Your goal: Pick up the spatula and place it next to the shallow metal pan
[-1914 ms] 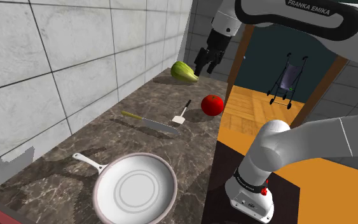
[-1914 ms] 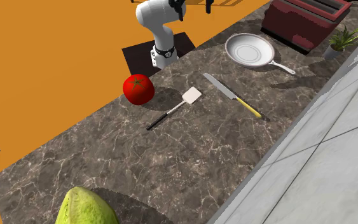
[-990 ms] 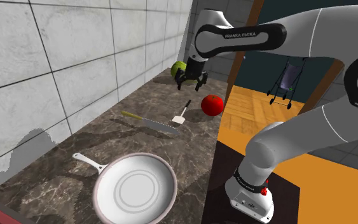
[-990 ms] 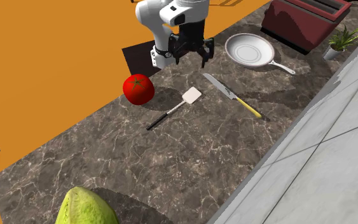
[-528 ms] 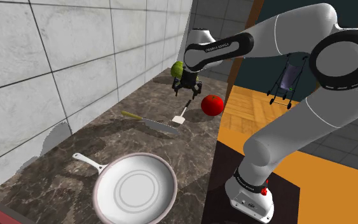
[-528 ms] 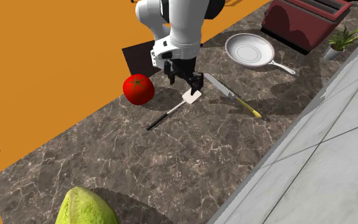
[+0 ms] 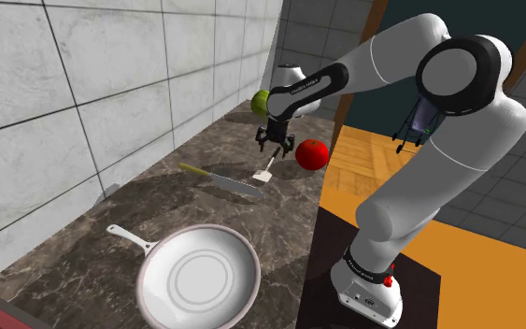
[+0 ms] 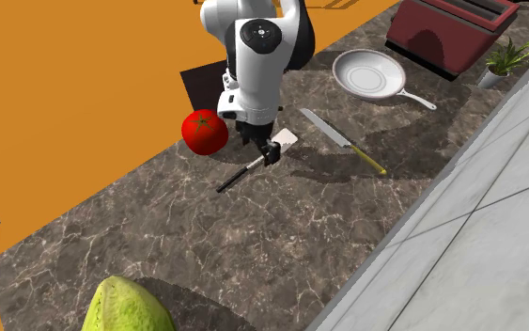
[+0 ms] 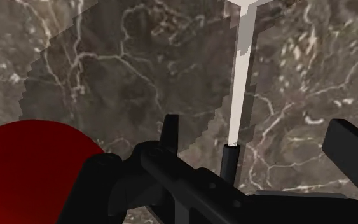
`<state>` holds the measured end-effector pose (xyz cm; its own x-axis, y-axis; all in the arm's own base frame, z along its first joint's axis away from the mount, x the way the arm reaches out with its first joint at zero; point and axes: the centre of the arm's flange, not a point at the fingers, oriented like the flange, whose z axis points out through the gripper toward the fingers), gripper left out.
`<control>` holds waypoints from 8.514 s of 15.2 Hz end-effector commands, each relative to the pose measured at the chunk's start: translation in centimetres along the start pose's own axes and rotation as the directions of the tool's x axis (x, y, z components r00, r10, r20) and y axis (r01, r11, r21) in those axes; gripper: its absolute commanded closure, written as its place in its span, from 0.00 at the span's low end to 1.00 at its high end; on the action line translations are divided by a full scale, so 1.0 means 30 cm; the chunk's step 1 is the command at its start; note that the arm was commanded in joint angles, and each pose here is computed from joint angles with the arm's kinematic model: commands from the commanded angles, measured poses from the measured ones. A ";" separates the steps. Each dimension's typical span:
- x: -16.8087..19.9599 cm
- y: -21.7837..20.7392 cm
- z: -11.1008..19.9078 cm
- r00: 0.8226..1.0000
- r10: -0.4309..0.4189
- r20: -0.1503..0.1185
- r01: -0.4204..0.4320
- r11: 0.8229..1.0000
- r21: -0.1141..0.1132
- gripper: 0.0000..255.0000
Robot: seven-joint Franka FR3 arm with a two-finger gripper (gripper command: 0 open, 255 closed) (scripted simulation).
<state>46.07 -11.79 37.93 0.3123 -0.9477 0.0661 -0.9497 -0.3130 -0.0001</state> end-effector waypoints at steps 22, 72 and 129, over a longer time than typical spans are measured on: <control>0.002 0.002 0.101 1.000 0.005 0.000 -0.005 1.000 0.000 1.00; -1.140 0.205 -0.365 1.000 0.005 0.000 -0.005 1.000 0.000 1.00; -2.668 0.468 -0.117 1.000 0.005 0.000 -0.005 1.000 0.000 1.00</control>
<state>7.65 59.88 36.19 0.3074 -0.9492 0.0666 -0.9513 -0.3082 -0.0004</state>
